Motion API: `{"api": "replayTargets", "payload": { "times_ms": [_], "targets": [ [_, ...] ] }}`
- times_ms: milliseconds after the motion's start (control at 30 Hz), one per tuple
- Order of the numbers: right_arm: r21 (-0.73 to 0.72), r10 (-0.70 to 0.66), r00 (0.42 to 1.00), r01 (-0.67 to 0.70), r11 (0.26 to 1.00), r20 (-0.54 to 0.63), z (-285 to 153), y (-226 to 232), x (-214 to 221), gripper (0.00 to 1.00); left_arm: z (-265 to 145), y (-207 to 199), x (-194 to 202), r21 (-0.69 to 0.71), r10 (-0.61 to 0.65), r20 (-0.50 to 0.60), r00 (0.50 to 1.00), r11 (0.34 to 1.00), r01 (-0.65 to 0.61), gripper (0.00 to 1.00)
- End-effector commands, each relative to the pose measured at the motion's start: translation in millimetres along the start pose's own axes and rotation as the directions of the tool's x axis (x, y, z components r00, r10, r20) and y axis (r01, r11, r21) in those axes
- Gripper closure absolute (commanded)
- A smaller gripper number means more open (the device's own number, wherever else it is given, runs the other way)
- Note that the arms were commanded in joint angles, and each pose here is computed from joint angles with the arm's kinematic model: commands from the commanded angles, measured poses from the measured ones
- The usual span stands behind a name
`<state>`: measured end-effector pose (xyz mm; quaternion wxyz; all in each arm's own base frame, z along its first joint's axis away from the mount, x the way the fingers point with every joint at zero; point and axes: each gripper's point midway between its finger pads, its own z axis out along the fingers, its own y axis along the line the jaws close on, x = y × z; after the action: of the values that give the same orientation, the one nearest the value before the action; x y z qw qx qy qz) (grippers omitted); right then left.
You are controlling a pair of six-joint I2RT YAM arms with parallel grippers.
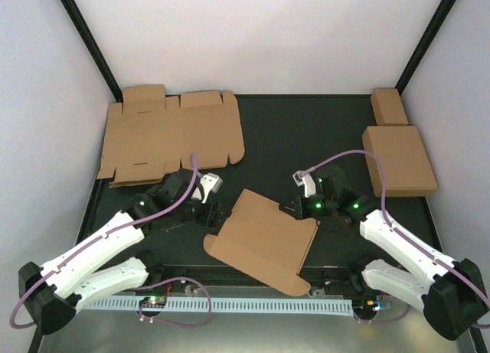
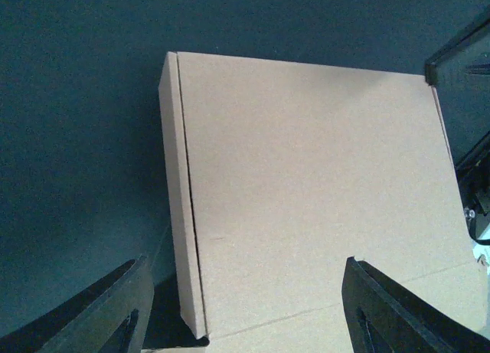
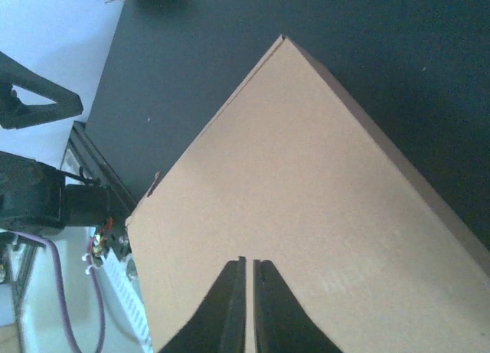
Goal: Fold the paper box
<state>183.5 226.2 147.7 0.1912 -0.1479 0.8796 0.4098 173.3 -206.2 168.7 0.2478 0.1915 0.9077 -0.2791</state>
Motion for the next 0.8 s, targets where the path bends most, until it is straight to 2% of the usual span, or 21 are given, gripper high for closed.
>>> {"api": "replayTargets", "payload": {
  "times_ms": [0,133,500,767],
  "targets": [
    [-0.107,0.008,0.999,-0.003,0.994,0.05,11,12,-12,0.98,5,-10,0,0.069,-0.025,-0.006,1.0,0.997,0.025,0.3],
    [-0.107,0.032,0.998,-0.026,0.994,0.055,21,5,-14,0.98,11,-11,0,0.091,-0.035,0.002,0.999,0.995,0.035,0.29],
    [-0.143,0.137,0.99,-0.138,0.98,-0.022,45,-23,-14,0.98,19,-8,2,0.084,-0.05,-0.008,0.999,0.995,0.05,0.3],
    [-0.096,0.17,0.983,-0.177,0.98,-0.069,55,-54,-5,0.98,20,-9,0,0.089,-0.054,-0.009,0.999,0.995,0.054,0.3]
  ]
}}
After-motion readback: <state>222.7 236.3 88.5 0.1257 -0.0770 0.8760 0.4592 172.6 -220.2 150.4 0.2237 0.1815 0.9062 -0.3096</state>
